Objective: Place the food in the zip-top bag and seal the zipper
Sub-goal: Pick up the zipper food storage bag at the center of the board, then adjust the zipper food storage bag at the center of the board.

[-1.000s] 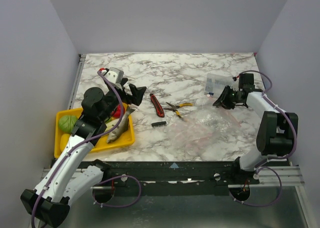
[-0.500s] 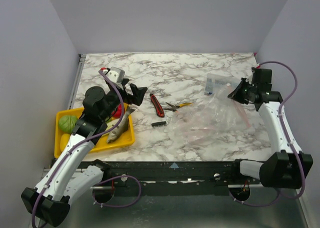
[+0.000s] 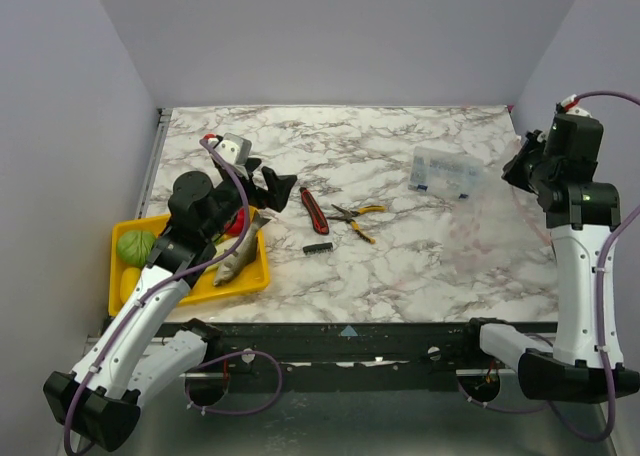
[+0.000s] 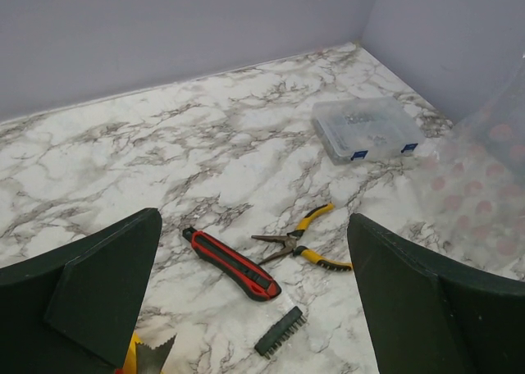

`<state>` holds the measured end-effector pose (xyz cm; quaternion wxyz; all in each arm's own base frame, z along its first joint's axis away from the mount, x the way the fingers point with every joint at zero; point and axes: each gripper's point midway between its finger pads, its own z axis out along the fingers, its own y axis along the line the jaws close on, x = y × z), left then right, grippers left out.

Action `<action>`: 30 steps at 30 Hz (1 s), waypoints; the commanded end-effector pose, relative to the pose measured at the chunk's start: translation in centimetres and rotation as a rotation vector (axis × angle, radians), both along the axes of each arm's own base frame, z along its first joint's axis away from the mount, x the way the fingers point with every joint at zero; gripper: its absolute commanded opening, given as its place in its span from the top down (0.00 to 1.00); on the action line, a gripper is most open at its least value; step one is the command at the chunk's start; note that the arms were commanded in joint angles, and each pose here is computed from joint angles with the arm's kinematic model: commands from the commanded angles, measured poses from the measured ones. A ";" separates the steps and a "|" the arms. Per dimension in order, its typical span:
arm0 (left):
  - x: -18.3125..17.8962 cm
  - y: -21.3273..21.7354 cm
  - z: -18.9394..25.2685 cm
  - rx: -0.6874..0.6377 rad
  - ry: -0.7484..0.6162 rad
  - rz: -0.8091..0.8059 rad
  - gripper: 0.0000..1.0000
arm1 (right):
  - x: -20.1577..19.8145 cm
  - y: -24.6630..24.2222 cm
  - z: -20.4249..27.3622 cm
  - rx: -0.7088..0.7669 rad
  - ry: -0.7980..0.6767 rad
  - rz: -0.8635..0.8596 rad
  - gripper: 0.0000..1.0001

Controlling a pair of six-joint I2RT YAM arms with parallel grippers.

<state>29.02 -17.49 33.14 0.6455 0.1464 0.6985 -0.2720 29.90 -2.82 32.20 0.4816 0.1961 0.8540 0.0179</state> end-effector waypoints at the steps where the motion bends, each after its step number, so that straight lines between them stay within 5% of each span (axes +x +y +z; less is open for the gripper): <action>1: -0.4 -0.6 0.0 -0.011 0.003 -0.033 0.02 | -1.5 1.2 0.6 -0.005 0.042 0.087 1.00; 20: 0.0 -2.6 -1.6 -0.092 0.168 -0.092 0.02 | -1.2 20.2 -7.5 0.300 0.109 0.447 1.00; 27: -2.7 -7.6 -2.6 -0.515 0.662 -0.271 0.25 | -0.8 22.0 -8.3 0.334 0.090 0.484 1.00; 30: -3.2 -9.8 -2.5 -0.671 0.836 -0.320 0.26 | -1.3 23.0 -8.6 0.357 0.086 0.527 1.00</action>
